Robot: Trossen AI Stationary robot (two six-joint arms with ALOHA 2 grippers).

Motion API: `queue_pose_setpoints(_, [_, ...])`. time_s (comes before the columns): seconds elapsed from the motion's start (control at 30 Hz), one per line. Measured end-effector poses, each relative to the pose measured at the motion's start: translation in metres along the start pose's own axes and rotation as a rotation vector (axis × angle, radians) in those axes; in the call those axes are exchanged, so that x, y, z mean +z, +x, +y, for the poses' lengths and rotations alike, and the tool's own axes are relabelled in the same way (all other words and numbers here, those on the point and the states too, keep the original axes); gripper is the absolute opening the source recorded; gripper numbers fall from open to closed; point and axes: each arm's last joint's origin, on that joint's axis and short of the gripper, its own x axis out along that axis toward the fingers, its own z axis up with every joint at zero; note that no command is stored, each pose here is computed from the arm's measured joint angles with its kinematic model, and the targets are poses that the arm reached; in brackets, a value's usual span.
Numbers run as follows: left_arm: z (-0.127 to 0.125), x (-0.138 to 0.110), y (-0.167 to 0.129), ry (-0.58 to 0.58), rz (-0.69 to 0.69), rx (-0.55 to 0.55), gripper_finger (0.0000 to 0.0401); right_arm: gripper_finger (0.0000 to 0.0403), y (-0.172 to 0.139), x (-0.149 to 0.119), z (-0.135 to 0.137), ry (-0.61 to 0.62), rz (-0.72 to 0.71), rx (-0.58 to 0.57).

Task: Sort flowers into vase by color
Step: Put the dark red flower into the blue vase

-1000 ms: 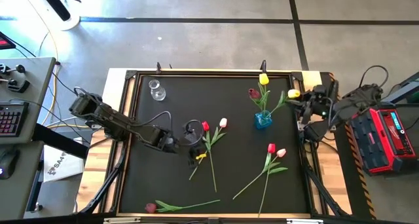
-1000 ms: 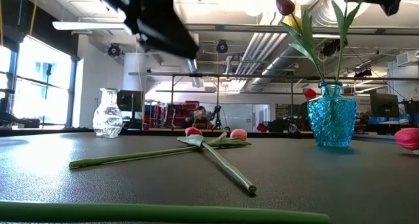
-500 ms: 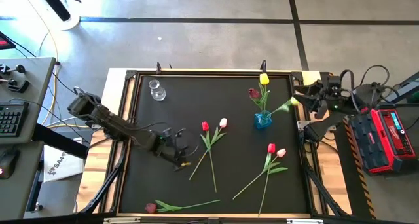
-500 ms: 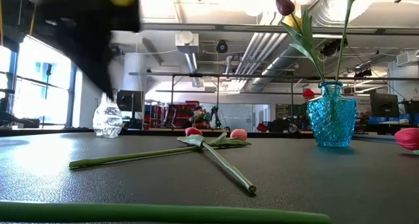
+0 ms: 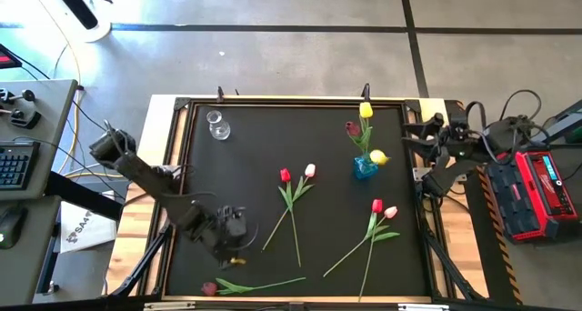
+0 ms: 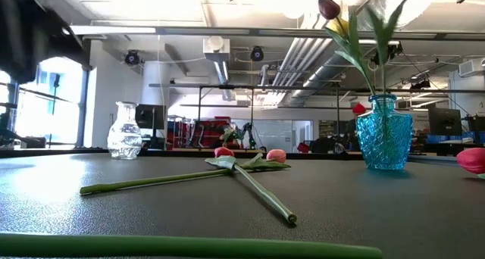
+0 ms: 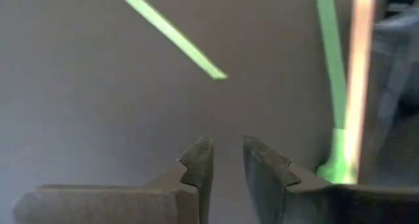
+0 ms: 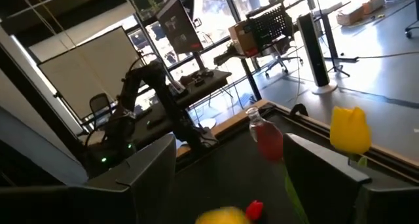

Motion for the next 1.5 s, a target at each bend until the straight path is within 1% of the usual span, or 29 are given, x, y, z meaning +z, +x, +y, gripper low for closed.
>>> queue_pose_setpoints(0.17, [-0.024,-0.011,-0.007,0.046,-0.054,-0.125,0.0058,0.0268,0.010,-0.002,0.012,0.000,0.002,0.028])
queue_pose_setpoints(0.23, [-0.031,-0.016,-0.009,0.062,-0.068,-0.158,0.0058,0.0268,0.016,-0.003,0.020,-0.012,0.012,0.062])
queue_pose_setpoints(0.33, [-0.043,-0.023,-0.010,0.089,-0.114,-0.191,0.0063,0.0268,0.027,-0.007,0.036,-0.032,0.036,0.165])
queue_pose_setpoints(0.4, [-0.050,-0.028,-0.007,0.102,-0.125,-0.218,0.0075,0.0268,0.035,-0.012,0.049,-0.067,0.056,0.248])
queue_pose_setpoints(0.47, [-0.056,-0.034,-0.002,0.112,-0.127,-0.239,0.0093,0.0268,0.044,-0.019,0.064,-0.103,0.068,0.298])
queue_pose_setpoints(0.63, [-0.068,-0.048,0.020,0.143,-0.112,-0.246,0.0146,0.0268,0.065,-0.044,0.093,-0.174,0.102,0.322])
queue_pose_setpoints(0.7, [-0.069,-0.051,0.031,0.170,-0.103,-0.240,0.0163,0.0268,0.071,-0.051,0.103,-0.180,0.094,0.326])
queue_pose_setpoints(0.8, [-0.069,-0.056,0.042,0.206,-0.063,-0.227,0.0178,0.0268,0.076,-0.061,0.115,-0.187,0.095,0.348])
queue_pose_setpoints(0.9, [-0.068,-0.061,0.051,0.223,-0.022,-0.216,0.0179,0.0268,0.077,-0.069,0.122,-0.185,0.110,0.367])
queue_pose_setpoints(1.0, [-0.067,-0.066,0.059,0.232,0.018,-0.214,0.0171,0.0268,0.076,-0.076,0.127,-0.172,0.132,0.366])
queue_pose_setpoints(1.1, [-0.066,-0.071,0.069,0.233,0.062,-0.207,0.0157,0.0268,0.076,-0.084,0.132,-0.176,0.142,0.333])
queue_pose_setpoints(1.27, [-0.065,-0.075,0.076,0.225,0.090,-0.192,0.0123,0.0268,0.075,-0.094,0.137,-0.191,0.146,0.289])
queue_pose_setpoints(1.37, [-0.065,-0.073,0.074,0.223,0.076,-0.188,0.0089,0.0268,0.076,-0.099,0.140,-0.178,0.160,0.283])
queue_pose_setpoints(1.43, [-0.065,-0.072,0.071,0.232,0.068,-0.188,0.0058,0.0268,0.078,-0.104,0.141,-0.168,0.173,0.276])
queue_pose_setpoints(1.5, [-0.064,-0.071,0.068,0.264,0.061,-0.189,0.0023,0.0268,0.080,-0.110,0.143,-0.163,0.193,0.266])
